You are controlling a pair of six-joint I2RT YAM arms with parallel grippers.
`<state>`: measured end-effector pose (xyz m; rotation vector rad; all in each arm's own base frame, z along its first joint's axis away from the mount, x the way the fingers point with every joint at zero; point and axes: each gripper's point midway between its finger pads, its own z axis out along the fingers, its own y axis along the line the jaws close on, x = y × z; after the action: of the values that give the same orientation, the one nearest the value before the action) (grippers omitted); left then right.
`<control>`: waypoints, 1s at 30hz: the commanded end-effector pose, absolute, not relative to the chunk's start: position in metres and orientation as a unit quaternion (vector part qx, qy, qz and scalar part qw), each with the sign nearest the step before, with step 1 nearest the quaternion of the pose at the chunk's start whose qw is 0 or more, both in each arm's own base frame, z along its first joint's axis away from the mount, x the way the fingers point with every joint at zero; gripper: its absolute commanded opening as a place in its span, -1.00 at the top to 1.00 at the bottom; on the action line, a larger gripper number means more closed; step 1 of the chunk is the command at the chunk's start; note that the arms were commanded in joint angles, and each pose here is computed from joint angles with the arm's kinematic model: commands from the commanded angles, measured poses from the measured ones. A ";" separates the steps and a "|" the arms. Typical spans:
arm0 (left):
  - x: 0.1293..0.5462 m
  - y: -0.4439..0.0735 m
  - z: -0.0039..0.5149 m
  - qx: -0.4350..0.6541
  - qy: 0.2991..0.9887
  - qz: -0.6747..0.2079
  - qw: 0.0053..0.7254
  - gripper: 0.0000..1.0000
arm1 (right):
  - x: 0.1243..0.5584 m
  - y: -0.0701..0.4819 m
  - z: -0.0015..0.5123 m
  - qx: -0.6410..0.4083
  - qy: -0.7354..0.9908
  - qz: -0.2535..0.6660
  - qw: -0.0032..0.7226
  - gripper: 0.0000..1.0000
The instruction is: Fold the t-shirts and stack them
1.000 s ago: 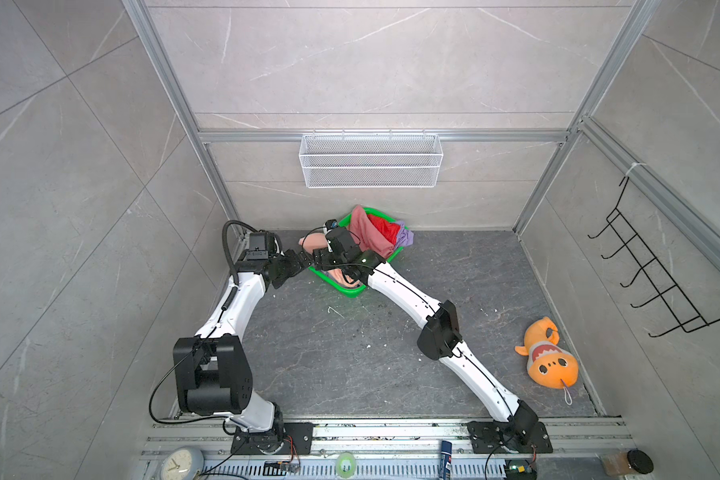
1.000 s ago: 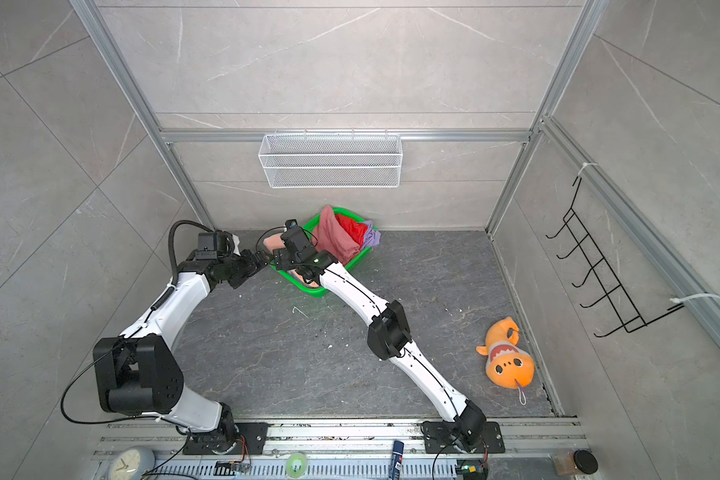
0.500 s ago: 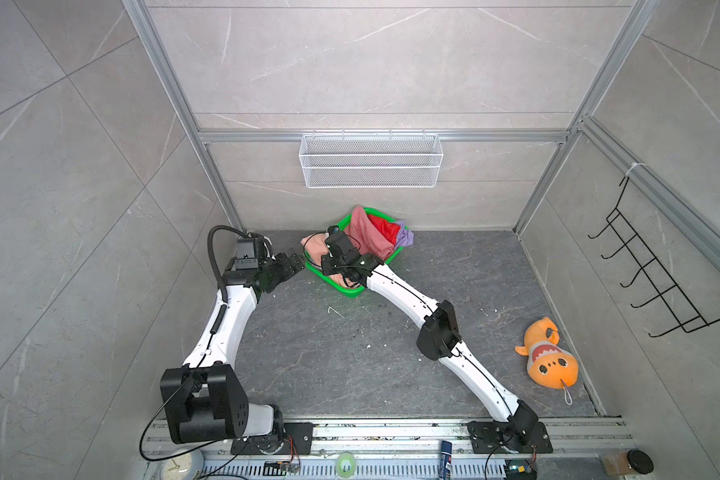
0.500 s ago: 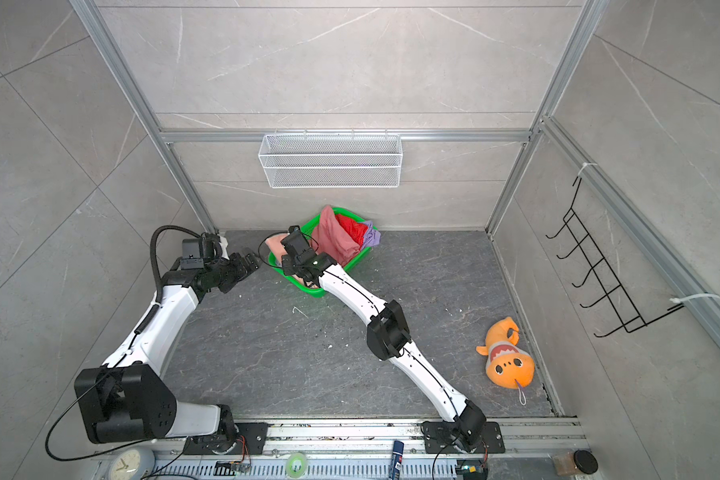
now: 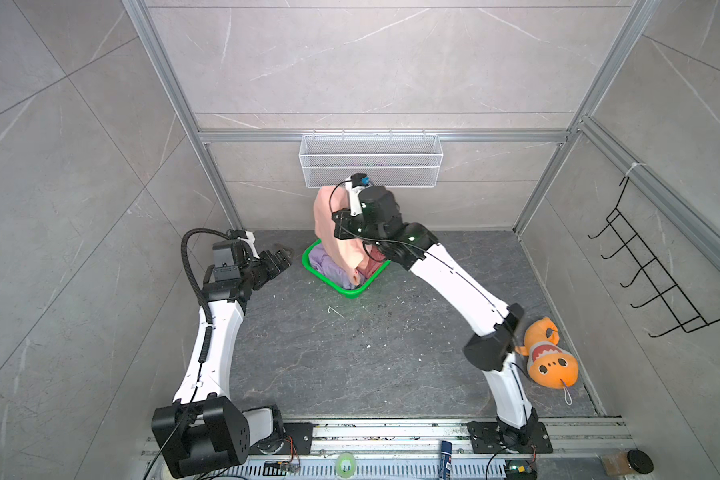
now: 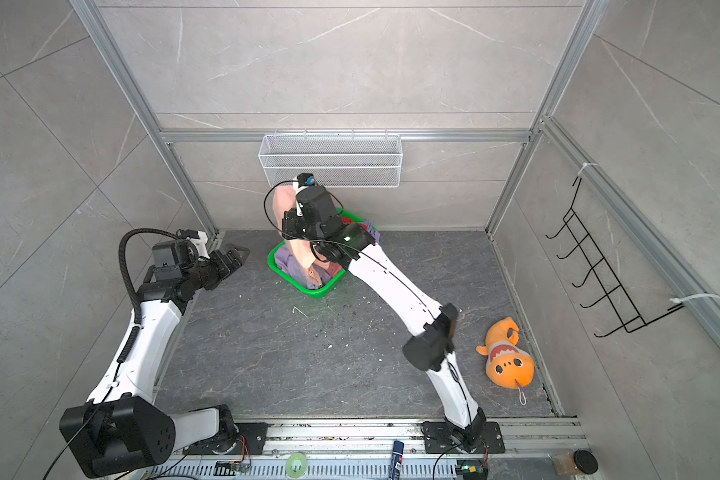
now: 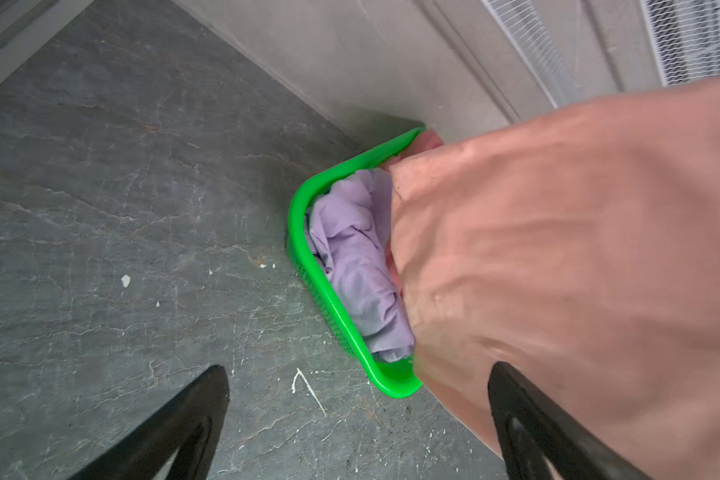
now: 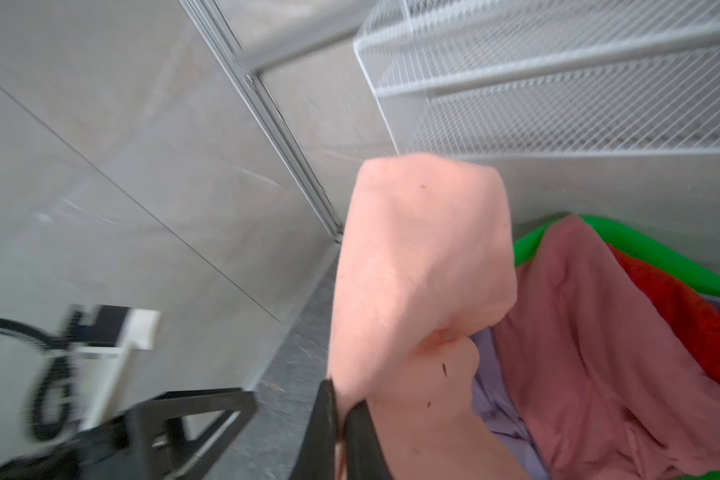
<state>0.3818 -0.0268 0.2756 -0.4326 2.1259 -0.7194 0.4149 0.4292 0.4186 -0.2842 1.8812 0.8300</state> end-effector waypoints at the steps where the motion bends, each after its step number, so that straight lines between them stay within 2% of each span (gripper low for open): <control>1: 0.380 -0.039 0.306 -0.127 0.828 -0.318 0.445 -0.99 | 0.378 0.391 0.472 -0.068 0.736 0.405 0.538 1.00; 5: 0.381 -0.049 0.314 -0.103 0.822 -0.346 0.440 -0.99 | 0.346 0.303 0.452 0.020 0.747 0.352 0.564 1.00; 8: 0.384 -0.060 0.309 -0.091 0.822 -0.375 0.418 -0.99 | 0.329 0.241 0.394 0.084 0.785 0.267 0.552 1.00; 9: 0.385 -0.063 0.307 -0.088 0.823 -0.383 0.411 -0.99 | 0.324 0.225 0.373 0.095 0.797 0.239 0.546 0.94; 10: 0.385 -0.066 0.305 -0.087 0.823 -0.390 0.403 -0.99 | 0.320 0.205 0.347 0.121 0.813 0.208 0.531 0.69; 12: 0.386 -0.074 0.298 -0.087 0.829 -0.395 0.387 -0.99 | 0.315 0.173 0.305 0.135 0.841 0.142 0.504 -0.02; 13: 0.385 -0.080 0.294 -0.083 0.832 -0.396 0.378 -0.99 | 0.312 0.158 0.290 0.151 0.852 0.108 0.490 -0.25; 14: 0.384 -0.088 0.288 -0.077 0.839 -0.395 0.367 -0.99 | 0.308 0.147 0.279 0.150 0.861 0.077 0.480 -0.35; 16: 0.380 -0.104 0.274 -0.068 0.857 -0.381 0.339 -0.99 | 0.302 0.136 0.271 0.147 0.871 0.041 0.467 -0.40; 21: 0.370 -0.157 0.237 -0.044 0.894 -0.354 0.271 -0.99 | 0.293 0.132 0.260 0.130 0.890 0.021 0.436 -0.41; 30: 0.376 -0.285 0.215 0.014 0.893 -0.393 0.220 -0.99 | 0.292 0.134 0.231 0.133 0.903 0.020 0.409 -0.51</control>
<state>0.3592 -0.2604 0.2091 0.0731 2.5118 -1.0515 0.2942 0.1396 0.2461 0.3173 2.2414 0.0875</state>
